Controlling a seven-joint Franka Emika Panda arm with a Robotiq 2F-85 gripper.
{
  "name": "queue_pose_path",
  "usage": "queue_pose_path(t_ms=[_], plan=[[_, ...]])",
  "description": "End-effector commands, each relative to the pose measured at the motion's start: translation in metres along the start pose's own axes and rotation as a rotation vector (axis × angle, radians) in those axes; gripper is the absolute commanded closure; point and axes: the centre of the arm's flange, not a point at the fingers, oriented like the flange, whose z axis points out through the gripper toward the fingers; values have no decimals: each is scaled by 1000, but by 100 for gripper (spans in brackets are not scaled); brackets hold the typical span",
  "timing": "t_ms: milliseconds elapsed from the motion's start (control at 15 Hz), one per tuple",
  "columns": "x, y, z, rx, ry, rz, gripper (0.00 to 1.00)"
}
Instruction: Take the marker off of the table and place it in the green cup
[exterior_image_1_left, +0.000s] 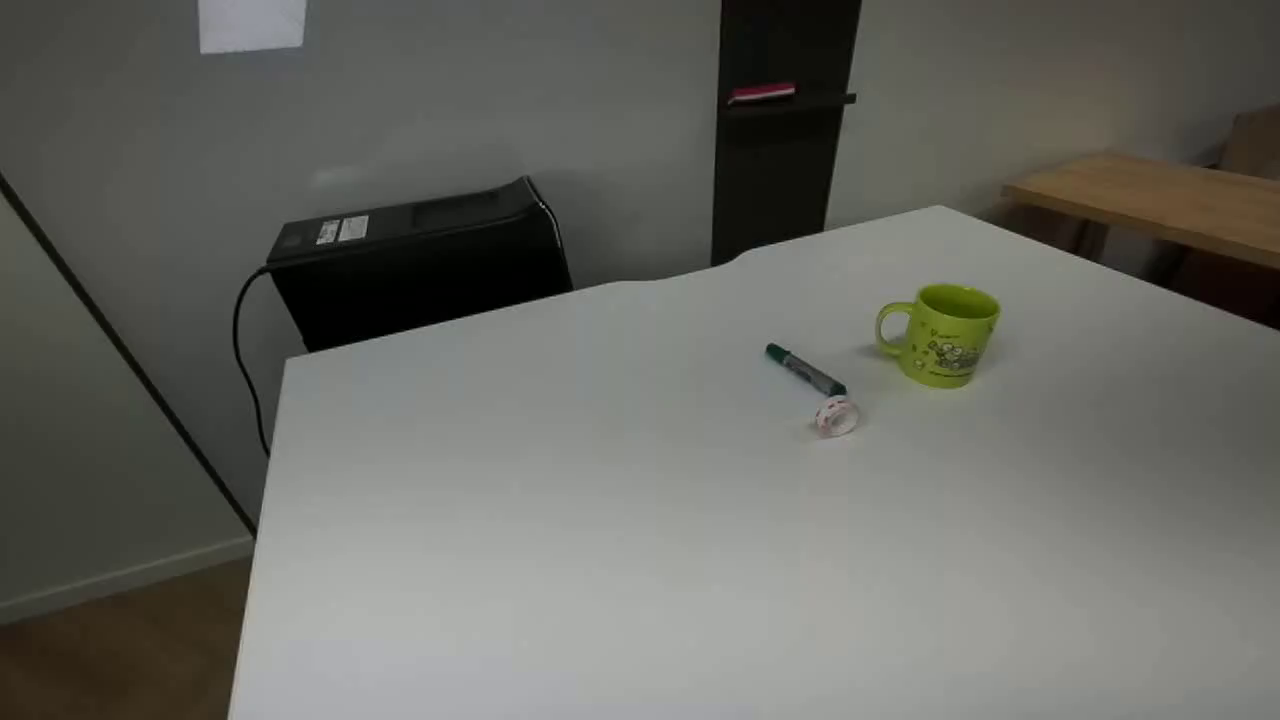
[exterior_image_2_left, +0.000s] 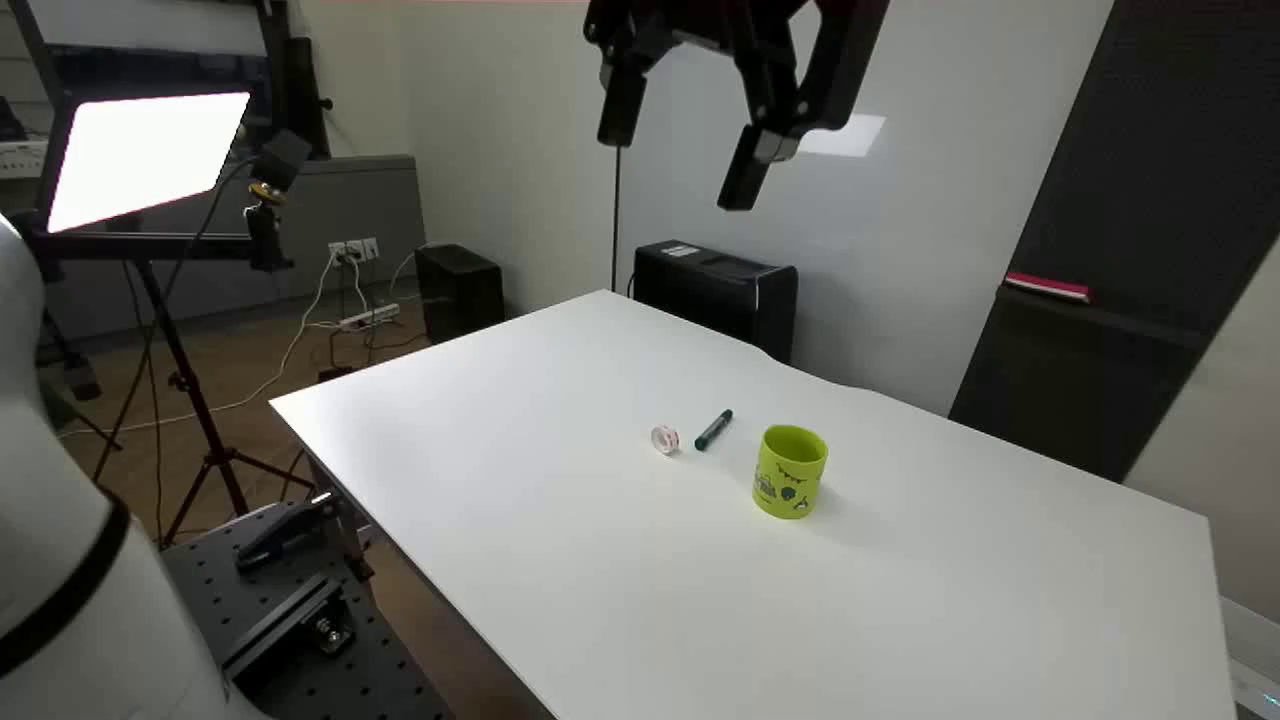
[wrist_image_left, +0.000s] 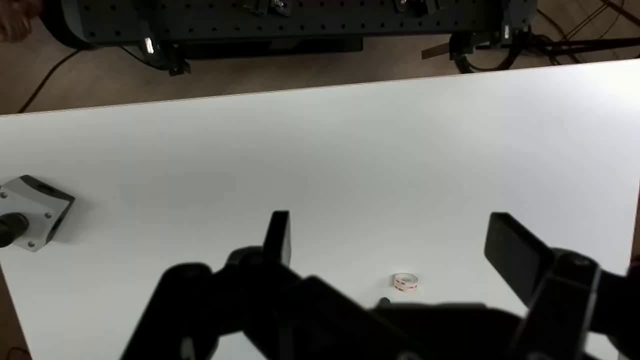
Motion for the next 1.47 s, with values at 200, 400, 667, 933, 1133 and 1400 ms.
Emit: queue_pose_path(t_ms=[200, 400, 667, 933, 1133, 1400], plan=[[0, 0, -1, 0, 3, -1, 0], [0, 0, -1, 0, 3, -1, 0], [0, 0, -1, 0, 3, -1, 0], [12, 1, 24, -14, -52, -11, 0], [45, 1, 54, -17, -79, -32, 0], [109, -3, 93, -28, -94, -53, 0]])
